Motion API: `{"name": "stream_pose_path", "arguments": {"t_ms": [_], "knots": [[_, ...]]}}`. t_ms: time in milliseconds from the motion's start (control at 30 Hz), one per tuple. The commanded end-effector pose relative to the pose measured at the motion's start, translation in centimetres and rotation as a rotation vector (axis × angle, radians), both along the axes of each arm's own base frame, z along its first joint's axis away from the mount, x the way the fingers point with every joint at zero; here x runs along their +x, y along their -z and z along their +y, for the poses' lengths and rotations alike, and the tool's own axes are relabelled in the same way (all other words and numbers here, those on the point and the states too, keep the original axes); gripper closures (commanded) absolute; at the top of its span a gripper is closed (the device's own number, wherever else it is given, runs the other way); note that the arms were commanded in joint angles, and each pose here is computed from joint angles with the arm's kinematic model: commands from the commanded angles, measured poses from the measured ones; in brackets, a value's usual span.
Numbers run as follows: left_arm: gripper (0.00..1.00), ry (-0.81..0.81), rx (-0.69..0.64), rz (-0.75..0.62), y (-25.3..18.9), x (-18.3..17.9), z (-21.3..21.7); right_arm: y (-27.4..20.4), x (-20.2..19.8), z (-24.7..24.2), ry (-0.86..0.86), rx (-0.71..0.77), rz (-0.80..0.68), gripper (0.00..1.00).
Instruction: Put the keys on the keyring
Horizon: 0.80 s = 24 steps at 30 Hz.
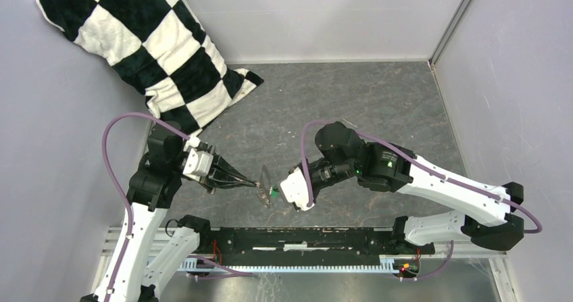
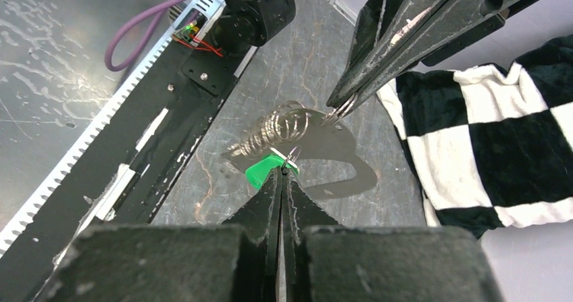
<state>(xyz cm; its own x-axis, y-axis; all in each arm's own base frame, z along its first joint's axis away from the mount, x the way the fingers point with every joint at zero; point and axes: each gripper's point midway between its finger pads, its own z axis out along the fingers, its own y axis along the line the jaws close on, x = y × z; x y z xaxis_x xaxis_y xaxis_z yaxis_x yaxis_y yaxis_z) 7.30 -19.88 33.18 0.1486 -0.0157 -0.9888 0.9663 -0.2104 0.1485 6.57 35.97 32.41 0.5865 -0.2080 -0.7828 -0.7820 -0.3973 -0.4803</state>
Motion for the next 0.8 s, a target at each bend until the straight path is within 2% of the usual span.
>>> {"name": "stream_pose_path", "arguments": {"t_ms": [0,767], "knots": [[0.98,0.100,-0.043,-0.021,-1.8,-2.3,0.4,-2.9,0.6,1.1,0.010,0.077,-0.077,0.99],[0.98,0.172,-0.036,0.009,-1.8,-3.4,-0.1,-3.4,-1.0,1.3,-0.008,0.063,-0.169,0.99]]}}
